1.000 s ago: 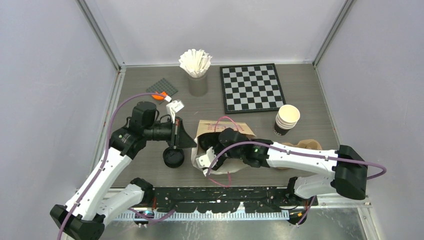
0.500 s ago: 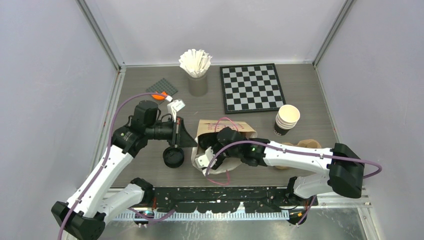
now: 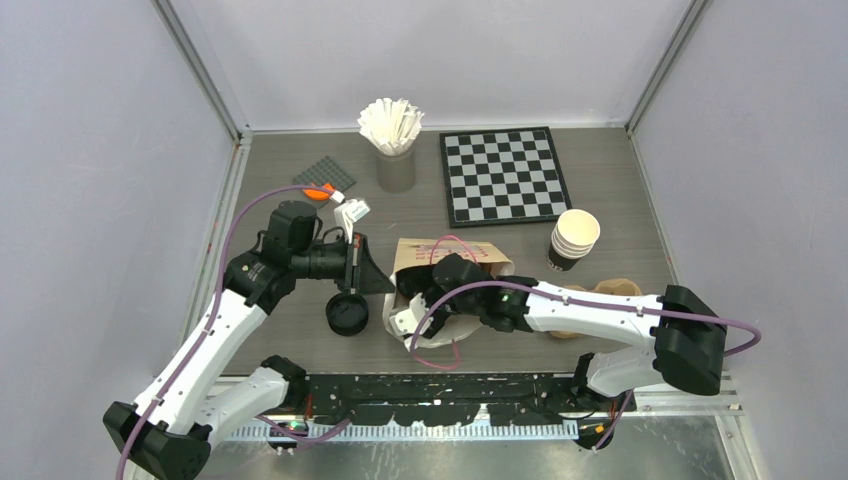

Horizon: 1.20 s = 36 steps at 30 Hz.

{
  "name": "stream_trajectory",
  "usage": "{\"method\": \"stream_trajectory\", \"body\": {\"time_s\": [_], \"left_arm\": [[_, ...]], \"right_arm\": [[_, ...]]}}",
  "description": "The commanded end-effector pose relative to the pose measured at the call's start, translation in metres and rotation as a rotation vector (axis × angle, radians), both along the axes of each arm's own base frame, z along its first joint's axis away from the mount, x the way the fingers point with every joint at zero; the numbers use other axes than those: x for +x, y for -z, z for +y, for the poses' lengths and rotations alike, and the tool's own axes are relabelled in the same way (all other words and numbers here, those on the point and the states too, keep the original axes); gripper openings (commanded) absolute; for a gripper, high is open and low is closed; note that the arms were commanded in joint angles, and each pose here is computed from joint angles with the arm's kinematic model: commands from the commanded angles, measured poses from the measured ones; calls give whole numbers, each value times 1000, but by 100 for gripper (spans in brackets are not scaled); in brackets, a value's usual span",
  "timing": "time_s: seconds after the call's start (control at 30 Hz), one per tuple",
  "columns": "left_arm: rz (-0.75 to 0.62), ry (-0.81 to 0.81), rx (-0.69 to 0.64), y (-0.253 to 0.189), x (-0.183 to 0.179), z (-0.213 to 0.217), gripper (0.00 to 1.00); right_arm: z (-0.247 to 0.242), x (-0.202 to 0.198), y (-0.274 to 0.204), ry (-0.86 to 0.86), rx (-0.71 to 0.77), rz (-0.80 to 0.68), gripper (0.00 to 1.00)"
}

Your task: Pack the takeout coffee

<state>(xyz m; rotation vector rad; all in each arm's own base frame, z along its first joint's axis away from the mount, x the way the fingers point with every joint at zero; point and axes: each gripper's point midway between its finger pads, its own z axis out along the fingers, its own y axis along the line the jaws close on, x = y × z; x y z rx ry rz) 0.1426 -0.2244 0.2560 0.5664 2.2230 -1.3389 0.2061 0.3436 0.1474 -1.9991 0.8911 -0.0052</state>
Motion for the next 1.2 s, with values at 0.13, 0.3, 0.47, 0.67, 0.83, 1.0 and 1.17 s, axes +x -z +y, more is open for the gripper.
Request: {"method": "stream_trajectory", "body": {"time_s": [0.13, 0.3, 0.47, 0.67, 0.83, 1.0, 1.17], "left_arm": [[-27, 2, -19, -16, 1, -2, 0], [-23, 1, -16, -15, 1, -1, 0], [-22, 0, -17, -15, 1, -2, 0], [-18, -2, -19, -16, 2, -2, 0], [-16, -8, -19, -16, 3, -2, 0], [-18, -13, -17, -16, 4, -2, 0], [-16, -16, -13, -15, 5, -2, 0]], "right_arm": [[-4, 4, 14, 36, -34, 31, 61], [-6, 6, 17, 55, -34, 46, 61], [-6, 8, 19, 70, -33, 51, 60], [-8, 8, 22, 84, -34, 68, 60], [-9, 9, 25, 85, -41, 70, 60], [-10, 12, 23, 100, -44, 61, 66], [-10, 16, 8, 119, -15, 38, 80]]}}
